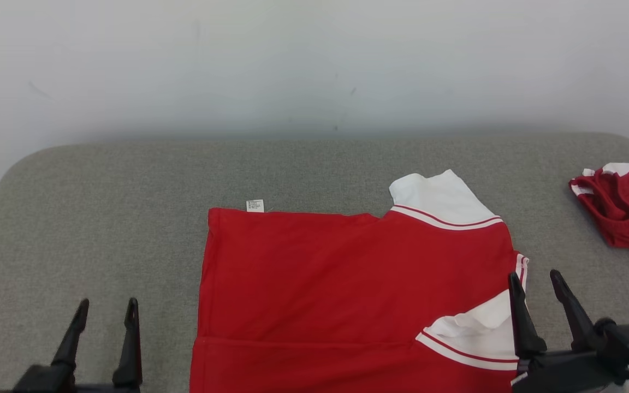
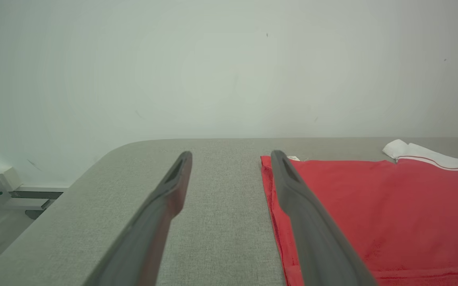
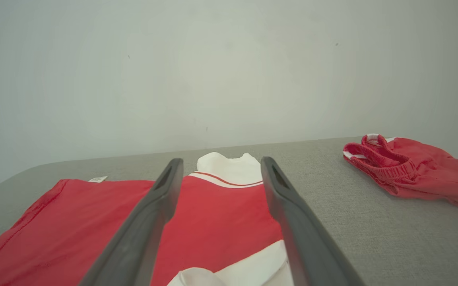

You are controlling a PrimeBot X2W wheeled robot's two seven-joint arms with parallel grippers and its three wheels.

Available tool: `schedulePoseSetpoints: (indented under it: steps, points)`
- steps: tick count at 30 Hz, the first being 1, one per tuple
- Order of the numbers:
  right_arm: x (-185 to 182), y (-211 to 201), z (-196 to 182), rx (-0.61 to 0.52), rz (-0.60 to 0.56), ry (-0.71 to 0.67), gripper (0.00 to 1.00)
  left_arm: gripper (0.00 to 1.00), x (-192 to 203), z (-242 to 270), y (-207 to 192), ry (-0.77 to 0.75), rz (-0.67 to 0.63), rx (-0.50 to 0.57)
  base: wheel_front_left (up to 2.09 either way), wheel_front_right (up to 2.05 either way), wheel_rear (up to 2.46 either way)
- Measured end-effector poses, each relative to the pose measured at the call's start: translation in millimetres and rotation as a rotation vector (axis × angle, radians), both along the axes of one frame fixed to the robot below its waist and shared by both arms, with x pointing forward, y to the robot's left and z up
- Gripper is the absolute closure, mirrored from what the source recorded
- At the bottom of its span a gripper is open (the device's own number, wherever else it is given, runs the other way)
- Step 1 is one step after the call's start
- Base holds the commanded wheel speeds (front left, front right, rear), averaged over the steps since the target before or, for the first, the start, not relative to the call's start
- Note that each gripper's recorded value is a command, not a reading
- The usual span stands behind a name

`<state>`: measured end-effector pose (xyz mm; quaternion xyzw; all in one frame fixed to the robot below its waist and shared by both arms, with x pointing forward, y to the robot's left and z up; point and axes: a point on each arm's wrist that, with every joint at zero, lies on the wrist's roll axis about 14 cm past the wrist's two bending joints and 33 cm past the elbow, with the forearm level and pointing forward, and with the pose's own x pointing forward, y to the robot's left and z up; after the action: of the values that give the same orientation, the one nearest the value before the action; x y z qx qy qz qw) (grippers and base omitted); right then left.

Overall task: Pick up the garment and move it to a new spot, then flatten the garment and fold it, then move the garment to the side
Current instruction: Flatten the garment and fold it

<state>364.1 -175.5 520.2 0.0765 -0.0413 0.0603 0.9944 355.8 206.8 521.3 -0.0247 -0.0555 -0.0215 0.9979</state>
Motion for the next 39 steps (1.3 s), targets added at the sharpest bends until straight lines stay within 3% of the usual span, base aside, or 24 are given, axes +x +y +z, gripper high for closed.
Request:
schedulePoseSetpoints:
  steps: [15,27,39]
  points:
    - [112.6,-9.5,18.0,-0.123,0.041,0.06,0.0,0.0,119.6,57.8,-5.8,-0.01,-0.133,0.052,0.0,0.0,0.0]
    - [182.9,-26.4,-12.0,-0.23,0.041,0.237,0.0,0.0,189.4,6.0,-39.2,0.281,-0.274,0.053,0.0,0.0,0.0]
    - [231.6,-22.2,-56.3,-0.29,0.077,0.468,0.0,0.0,205.9,-62.4,-61.8,0.605,-0.384,0.063,0.0,0.0,0.0]
